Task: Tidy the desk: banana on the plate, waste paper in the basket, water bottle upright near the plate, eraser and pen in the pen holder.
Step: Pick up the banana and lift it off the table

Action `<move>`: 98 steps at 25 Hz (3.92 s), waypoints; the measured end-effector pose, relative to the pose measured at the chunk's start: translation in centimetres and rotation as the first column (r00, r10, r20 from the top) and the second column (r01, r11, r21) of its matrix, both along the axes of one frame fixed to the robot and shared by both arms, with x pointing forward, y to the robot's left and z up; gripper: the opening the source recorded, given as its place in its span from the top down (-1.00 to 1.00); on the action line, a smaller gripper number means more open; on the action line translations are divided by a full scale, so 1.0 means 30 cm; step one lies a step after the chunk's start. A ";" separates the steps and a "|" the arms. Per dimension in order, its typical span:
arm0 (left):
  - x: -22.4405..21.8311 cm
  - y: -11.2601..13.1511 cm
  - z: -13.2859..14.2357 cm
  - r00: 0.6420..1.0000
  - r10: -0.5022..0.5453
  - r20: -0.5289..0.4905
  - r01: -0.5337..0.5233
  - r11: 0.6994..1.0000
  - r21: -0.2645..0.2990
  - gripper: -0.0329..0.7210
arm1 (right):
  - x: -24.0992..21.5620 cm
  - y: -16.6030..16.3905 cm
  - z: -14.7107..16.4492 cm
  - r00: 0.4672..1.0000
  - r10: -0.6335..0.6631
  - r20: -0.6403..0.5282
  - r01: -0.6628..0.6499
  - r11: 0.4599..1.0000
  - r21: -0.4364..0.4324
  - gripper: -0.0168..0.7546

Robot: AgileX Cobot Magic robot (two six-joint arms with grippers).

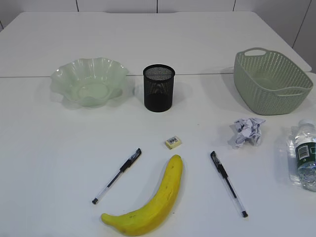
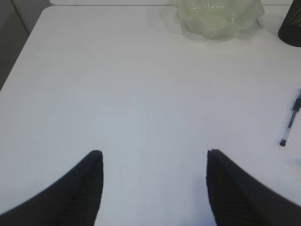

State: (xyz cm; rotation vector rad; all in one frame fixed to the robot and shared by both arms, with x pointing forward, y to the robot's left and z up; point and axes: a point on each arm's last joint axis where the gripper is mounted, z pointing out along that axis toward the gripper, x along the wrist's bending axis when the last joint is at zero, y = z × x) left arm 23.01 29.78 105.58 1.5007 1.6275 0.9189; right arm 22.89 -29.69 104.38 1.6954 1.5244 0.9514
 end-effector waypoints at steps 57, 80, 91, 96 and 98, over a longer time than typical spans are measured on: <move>0.186 -0.074 0.431 0.950 -0.282 0.135 0.289 0.956 -0.040 -0.24 | 0.000 0.000 0.000 1.000 0.000 0.002 0.000 1.000 0.000 -0.43; 0.643 -0.289 0.342 0.746 -0.652 -0.138 0.645 0.758 -0.094 -0.24 | 0.000 0.000 0.000 1.000 0.000 0.002 0.000 1.000 0.000 -0.43; 0.753 -0.585 0.119 0.552 -0.768 -0.325 0.783 0.611 -0.114 -0.24 | 0.051 0.000 0.087 0.999 0.002 -0.039 -0.001 1.000 0.004 -0.43; 0.776 -0.689 -0.018 0.464 -0.770 -0.439 0.810 0.569 -0.141 -0.24 | 0.132 0.000 0.148 0.993 0.005 -0.121 -0.003 1.000 0.011 -0.43; 0.795 -0.718 -0.091 0.441 -0.749 -0.495 0.797 0.580 -0.167 -0.24 | 0.202 0.001 0.186 0.983 0.012 -0.184 -0.007 1.000 0.025 -0.43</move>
